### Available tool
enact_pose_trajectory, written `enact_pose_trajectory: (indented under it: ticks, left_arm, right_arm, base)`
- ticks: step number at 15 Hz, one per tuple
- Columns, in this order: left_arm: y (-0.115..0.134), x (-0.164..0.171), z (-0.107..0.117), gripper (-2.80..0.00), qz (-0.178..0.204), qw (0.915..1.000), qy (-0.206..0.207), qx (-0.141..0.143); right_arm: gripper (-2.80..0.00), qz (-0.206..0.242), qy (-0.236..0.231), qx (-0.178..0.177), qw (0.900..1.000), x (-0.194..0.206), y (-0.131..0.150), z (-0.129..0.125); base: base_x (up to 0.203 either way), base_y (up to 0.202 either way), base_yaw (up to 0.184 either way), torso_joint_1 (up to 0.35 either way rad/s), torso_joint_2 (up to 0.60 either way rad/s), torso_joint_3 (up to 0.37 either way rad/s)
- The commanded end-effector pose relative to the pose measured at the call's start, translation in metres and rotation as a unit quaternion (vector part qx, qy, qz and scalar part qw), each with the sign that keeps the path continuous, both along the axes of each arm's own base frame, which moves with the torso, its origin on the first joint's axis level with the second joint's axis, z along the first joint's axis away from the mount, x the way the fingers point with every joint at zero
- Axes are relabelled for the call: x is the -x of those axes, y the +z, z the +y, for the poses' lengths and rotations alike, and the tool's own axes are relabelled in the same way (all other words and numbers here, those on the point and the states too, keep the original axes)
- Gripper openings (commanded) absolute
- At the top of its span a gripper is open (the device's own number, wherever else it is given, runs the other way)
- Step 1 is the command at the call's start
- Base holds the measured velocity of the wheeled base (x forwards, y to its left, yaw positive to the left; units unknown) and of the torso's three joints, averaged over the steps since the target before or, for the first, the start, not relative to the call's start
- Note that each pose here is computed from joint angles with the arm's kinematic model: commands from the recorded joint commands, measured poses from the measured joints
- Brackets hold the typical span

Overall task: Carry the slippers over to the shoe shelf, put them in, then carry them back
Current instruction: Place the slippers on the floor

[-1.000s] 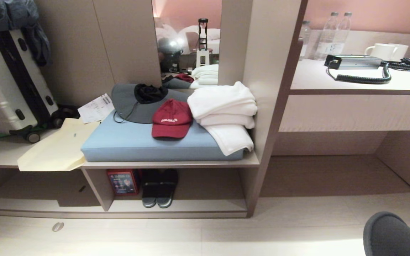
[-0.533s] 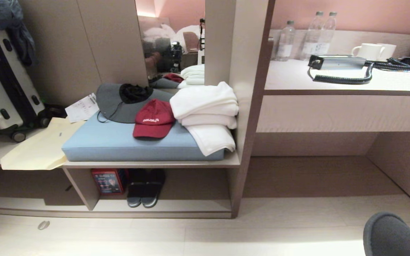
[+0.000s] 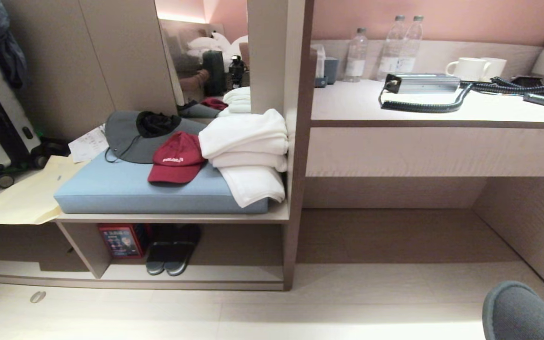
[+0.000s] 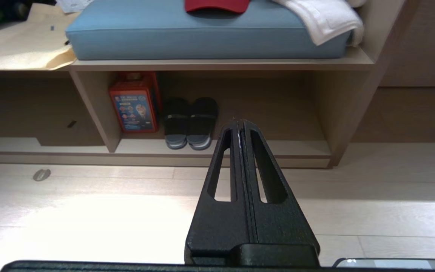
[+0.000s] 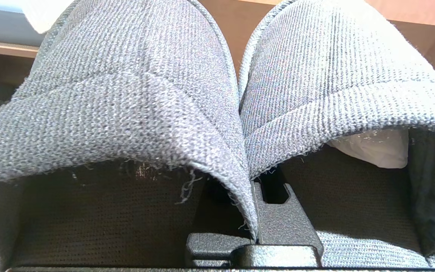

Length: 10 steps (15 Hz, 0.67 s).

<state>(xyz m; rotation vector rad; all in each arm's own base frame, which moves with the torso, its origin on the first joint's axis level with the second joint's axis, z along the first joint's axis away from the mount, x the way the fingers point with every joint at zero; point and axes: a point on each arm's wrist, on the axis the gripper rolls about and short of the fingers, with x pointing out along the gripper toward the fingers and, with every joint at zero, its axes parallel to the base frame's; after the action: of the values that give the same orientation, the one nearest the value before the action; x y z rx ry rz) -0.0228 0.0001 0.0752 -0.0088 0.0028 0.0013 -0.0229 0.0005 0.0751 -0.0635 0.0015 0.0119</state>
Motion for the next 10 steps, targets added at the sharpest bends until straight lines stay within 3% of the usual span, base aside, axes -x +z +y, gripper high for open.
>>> enact_pose_trajectory:
  ticks: [1, 10]
  left_arm:
    - [0.0, -0.0001, 0.0, -2.8, 0.001, 1.0, 0.0, 0.0]
    - [0.0, -0.0001, 0.0, -2.8, 0.001, 1.0, 0.0, 0.0]
  right_arm:
    - [-2.8, 0.0, 0.0, 0.0, 1.0, 0.0, -0.0005, 0.0]
    - [-2.8, 0.0, 0.0, 0.0, 1.0, 0.0, -0.0005, 0.0]
  base:
    - [0.0, -0.195, 0.004, 0.001, 0.0, 0.001]
    - [0.0, -0.196, 0.003, 0.003, 0.0, 0.001]
